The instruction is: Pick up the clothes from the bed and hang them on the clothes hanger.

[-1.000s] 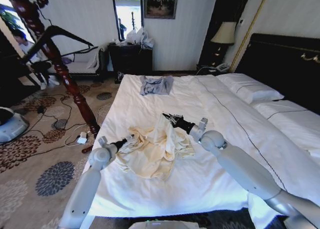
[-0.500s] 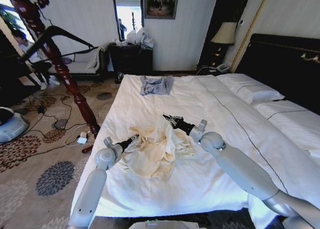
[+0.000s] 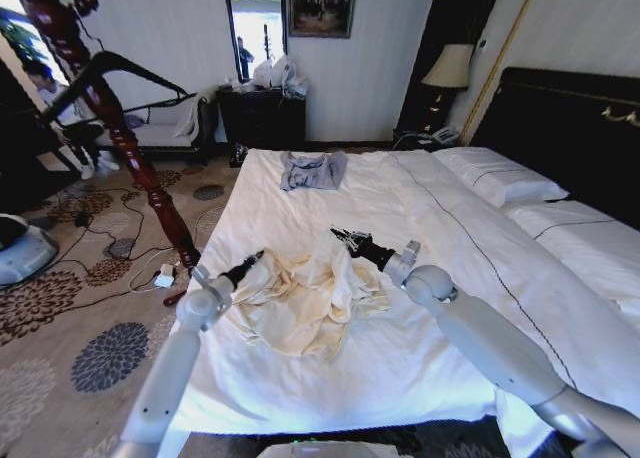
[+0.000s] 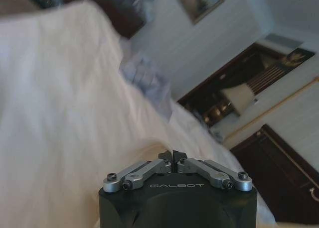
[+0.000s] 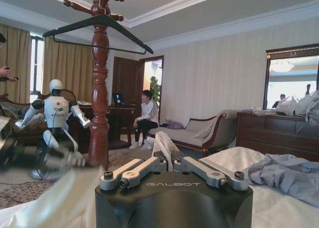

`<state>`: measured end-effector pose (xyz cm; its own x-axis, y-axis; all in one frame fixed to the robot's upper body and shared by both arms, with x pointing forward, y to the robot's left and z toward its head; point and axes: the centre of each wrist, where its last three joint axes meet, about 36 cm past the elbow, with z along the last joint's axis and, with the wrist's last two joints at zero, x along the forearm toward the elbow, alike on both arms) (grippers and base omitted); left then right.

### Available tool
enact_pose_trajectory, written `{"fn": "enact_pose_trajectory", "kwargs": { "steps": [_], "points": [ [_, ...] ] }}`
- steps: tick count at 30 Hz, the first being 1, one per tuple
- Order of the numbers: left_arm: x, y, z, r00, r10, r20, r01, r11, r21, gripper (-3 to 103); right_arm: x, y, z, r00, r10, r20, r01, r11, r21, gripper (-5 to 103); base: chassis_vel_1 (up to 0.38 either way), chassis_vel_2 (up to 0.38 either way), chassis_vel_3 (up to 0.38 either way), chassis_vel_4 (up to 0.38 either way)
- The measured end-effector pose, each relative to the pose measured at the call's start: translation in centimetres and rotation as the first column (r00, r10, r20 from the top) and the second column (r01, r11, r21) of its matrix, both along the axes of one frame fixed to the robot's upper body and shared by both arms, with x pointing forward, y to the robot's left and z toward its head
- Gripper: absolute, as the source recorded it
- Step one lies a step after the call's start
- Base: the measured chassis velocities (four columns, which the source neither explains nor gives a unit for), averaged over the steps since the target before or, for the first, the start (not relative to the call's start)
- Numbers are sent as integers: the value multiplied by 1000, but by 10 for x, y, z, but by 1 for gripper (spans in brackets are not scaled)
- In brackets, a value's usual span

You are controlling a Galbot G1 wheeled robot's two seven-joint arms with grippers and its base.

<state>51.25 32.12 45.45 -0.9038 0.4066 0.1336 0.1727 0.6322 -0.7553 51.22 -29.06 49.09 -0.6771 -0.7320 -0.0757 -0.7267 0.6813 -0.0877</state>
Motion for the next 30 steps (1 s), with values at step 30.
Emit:
{"fn": "enact_pose_trajectory", "kwargs": {
  "steps": [30],
  "points": [
    [-174,-54,-20,918,-198,-344,351,812,467,17,-45,-21,-31,998,-36,-51,34,998,-48,1,0,0,0,0]
  ]
}}
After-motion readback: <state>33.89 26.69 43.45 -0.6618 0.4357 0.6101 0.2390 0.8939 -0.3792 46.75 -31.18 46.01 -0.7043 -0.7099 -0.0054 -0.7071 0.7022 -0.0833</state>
